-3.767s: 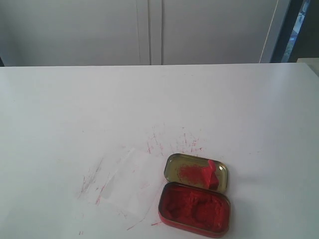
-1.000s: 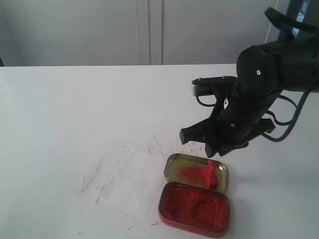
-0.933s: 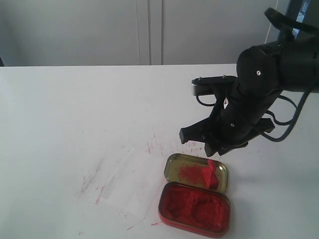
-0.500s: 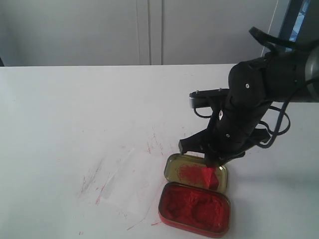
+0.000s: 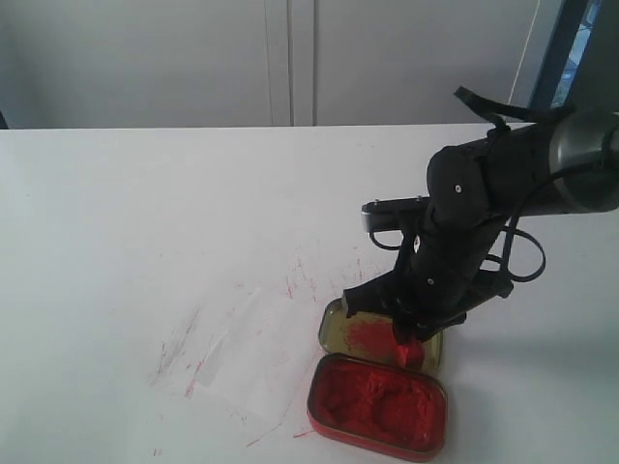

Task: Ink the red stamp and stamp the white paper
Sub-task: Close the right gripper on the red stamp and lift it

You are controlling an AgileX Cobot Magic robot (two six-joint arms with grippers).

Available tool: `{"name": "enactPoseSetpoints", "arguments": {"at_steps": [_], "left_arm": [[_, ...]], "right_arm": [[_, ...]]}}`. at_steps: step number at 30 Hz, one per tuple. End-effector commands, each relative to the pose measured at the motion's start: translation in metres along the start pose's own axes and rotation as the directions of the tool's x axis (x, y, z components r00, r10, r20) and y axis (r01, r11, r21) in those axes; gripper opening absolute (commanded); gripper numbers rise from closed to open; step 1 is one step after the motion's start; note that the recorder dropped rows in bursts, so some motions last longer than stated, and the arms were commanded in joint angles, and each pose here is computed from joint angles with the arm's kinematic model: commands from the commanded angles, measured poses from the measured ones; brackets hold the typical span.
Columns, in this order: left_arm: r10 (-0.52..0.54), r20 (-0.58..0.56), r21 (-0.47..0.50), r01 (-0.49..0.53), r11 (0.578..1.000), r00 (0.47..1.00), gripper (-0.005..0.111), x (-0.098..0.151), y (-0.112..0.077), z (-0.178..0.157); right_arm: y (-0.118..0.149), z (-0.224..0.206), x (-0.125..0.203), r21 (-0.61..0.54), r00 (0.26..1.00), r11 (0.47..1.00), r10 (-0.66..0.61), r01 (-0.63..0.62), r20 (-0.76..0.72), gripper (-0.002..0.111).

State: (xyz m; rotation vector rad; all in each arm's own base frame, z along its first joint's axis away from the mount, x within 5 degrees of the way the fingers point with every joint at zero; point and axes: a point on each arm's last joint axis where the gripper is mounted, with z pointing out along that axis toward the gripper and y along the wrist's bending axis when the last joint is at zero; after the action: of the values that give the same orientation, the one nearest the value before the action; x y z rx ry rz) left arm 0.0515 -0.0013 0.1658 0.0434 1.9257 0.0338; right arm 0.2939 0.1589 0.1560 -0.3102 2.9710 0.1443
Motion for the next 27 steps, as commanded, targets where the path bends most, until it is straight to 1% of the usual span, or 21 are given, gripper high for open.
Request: {"name": "enactPoseSetpoints", "arguments": {"at_steps": [1,3,5,11,15,19,27], "left_arm": [[0.0,-0.004,-0.002,0.0,1.0,1.0,0.0,-0.001,0.0,0.0],[0.0,-0.004,-0.002,0.0,1.0,1.0,0.0,-0.001,0.0,0.0],[0.0,-0.004,-0.002,0.0,1.0,1.0,0.0,-0.001,0.0,0.0],[0.0,-0.004,-0.002,0.0,1.0,1.0,0.0,-0.001,0.0,0.0],[0.0,-0.004,-0.002,0.0,1.0,1.0,0.0,-0.001,0.0,0.0],[0.0,-0.004,-0.002,0.0,1.0,1.0,0.0,-0.001,0.0,0.0],[0.0,-0.004,-0.002,0.0,1.0,1.0,0.0,-0.001,0.0,0.0]], "right_arm": [[0.0,0.004,0.0,-0.003,1.0,1.0,0.007,-0.007,0.001,0.025],[0.001,0.003,0.0,-0.004,1.0,1.0,0.007,-0.007,0.005,0.024],[0.001,0.003,0.0,-0.004,1.0,1.0,-0.002,0.002,0.006,0.02],[0.001,-0.004,0.0,-0.009,1.0,1.0,-0.012,0.012,0.023,0.0],[0.001,-0.015,-0.002,-0.018,0.998,1.0,-0.016,0.017,0.064,0.0],[0.002,-0.025,-0.001,-0.022,0.995,0.999,-0.046,0.048,0.088,0.0],[0.001,-0.052,0.006,-0.018,0.981,0.986,-0.163,0.166,0.105,0.0]]}}
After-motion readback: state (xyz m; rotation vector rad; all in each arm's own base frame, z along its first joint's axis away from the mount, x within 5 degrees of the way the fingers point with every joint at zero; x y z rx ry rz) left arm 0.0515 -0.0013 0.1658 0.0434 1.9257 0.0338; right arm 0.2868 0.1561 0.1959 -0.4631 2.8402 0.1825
